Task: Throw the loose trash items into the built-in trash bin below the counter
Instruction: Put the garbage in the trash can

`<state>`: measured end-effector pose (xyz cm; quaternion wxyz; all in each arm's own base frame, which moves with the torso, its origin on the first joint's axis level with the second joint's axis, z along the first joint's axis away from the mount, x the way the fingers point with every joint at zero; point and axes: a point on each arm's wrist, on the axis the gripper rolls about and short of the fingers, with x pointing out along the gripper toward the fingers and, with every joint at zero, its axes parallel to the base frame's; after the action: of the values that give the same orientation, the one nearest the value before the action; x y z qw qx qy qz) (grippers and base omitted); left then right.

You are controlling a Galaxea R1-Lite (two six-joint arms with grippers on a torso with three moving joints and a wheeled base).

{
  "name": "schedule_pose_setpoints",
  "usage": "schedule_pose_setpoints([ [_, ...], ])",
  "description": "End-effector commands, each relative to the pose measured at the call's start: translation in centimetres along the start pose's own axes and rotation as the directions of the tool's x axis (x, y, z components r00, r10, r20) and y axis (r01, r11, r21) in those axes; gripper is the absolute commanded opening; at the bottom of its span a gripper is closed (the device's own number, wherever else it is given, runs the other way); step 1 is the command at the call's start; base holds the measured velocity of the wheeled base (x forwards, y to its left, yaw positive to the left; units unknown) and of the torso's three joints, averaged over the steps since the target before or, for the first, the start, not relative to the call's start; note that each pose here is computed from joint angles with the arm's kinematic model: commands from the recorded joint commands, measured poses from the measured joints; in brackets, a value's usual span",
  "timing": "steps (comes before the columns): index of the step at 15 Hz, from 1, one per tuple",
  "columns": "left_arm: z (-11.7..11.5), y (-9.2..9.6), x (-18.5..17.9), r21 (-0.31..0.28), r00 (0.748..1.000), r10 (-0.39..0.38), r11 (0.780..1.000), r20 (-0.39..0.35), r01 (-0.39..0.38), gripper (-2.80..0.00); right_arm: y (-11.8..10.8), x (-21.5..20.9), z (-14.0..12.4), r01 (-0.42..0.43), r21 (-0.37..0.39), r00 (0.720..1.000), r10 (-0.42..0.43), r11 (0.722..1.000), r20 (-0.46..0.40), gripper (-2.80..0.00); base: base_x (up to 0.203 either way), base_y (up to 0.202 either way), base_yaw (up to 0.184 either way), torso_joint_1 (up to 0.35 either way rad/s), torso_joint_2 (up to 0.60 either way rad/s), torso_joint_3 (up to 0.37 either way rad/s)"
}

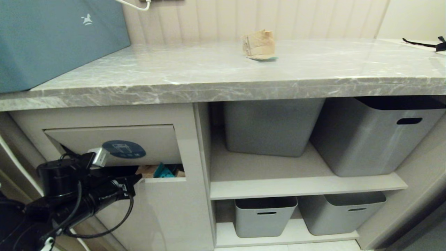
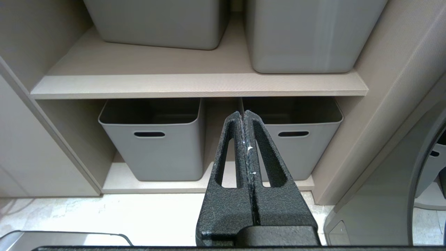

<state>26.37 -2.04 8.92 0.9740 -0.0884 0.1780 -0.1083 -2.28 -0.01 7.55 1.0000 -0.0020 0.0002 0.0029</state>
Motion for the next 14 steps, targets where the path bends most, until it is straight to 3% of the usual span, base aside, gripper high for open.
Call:
schedule_pose_setpoints([
  [1, -0.2, 0.0, 0.2, -0.005, 1.0, -0.005, 1.0, -0.006, 0.005, -2.8, 0.0, 0.0, 0.0, 0.0, -0.001, 1.0, 0.0, 1.0, 0.0, -2.8, 0.0, 0.0, 0.0, 0.0, 0.0, 0.0],
  [14, -0.9, -1.1, 2.1, 0.004, 0.998, -0.049, 0.999, -0.04, 0.049, -2.8, 0.0, 0.0, 0.0, 0.0, -0.001, 1.0, 0.0, 1.0, 0.0, -2.8, 0.0, 0.0, 0.0, 0.0, 0.0, 0.0],
])
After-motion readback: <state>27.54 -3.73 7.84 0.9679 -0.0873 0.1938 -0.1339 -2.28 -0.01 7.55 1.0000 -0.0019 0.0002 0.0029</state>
